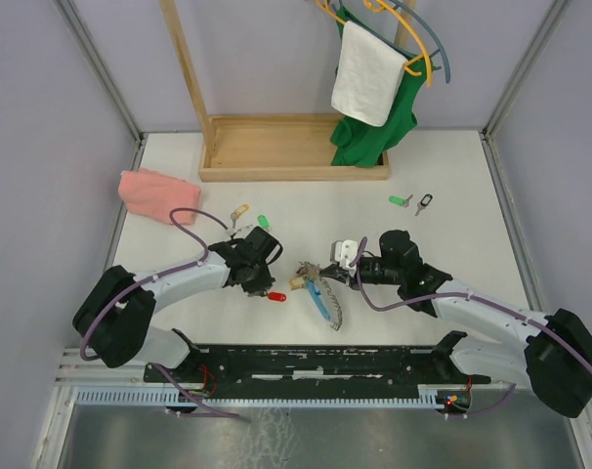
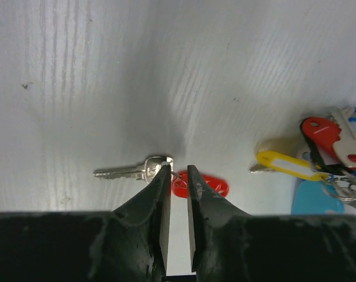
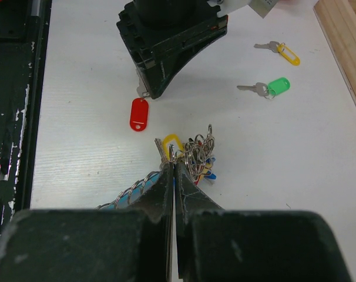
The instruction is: Put the keys on the keyring
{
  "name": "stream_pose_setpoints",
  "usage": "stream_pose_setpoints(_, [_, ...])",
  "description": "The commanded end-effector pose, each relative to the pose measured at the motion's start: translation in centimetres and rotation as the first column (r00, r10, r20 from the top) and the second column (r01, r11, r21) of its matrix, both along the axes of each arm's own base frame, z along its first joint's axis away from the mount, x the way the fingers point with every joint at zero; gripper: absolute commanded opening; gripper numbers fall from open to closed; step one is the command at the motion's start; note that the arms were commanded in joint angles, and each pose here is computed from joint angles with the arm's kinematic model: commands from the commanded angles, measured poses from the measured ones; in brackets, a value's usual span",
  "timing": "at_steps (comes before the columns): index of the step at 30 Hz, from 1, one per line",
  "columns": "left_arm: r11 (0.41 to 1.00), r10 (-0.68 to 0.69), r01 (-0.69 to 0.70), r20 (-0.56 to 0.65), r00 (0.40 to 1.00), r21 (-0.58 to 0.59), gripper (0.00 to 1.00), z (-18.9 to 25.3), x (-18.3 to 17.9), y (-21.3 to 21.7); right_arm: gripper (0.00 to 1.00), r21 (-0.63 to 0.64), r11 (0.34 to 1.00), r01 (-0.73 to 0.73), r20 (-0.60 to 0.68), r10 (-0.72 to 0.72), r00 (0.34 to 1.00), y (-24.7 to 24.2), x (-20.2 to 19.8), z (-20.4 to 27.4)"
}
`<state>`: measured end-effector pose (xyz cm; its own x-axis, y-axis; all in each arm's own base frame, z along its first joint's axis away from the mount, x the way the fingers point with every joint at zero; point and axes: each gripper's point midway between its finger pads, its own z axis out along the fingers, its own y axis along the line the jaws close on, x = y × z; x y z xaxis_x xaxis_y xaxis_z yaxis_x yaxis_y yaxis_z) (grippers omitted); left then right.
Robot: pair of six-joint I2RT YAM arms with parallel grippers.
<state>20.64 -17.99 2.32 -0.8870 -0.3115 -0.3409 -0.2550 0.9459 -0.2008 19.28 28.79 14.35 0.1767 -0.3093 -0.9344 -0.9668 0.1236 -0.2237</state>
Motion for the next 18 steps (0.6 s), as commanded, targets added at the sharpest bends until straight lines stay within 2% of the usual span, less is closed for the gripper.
stream_pose_setpoints(1, [0.984,0.103,-0.086,0.108,0.989,-0.155,0.28,3.0,3.8,-3.6,0.01,0.056,0.998,-0.006,0.086,0.001,0.996,0.5,0.5,2.7])
stream_pose_setpoints(4, [0.986,0.075,-0.053,0.134,0.988,-0.16,0.39,4.3,4.5,-4.2,0.01,0.048,0.999,-0.004,0.085,0.0,0.996,0.4,0.5,2.6])
stream_pose_setpoints(8, [0.994,0.023,-0.004,0.178,0.984,-0.111,0.48,5.7,4.4,-3.1,0.01,0.033,0.999,-0.004,0.08,0.001,0.997,0.4,0.6,2.4])
stream_pose_setpoints(11, [0.998,-0.014,0.023,0.17,0.985,-0.051,0.49,5.0,3.6,-1.3,0.01,0.025,1.0,-0.005,0.075,0.004,0.997,0.3,0.5,2.3])
stream_pose_setpoints(15, [0.996,-0.027,0.036,0.11,0.994,-0.083,0.49,2.7,2.7,0.0,0.01,0.03,1.0,-0.005,0.083,0.003,0.997,0.2,0.4,2.6])
stream_pose_setpoints(18, [0.992,-0.015,0.025,0.085,0.996,-0.12,0.45,1.5,2.3,0.5,0.01,0.03,1.0,-0.004,0.083,0.001,0.997,0.2,0.4,2.7])
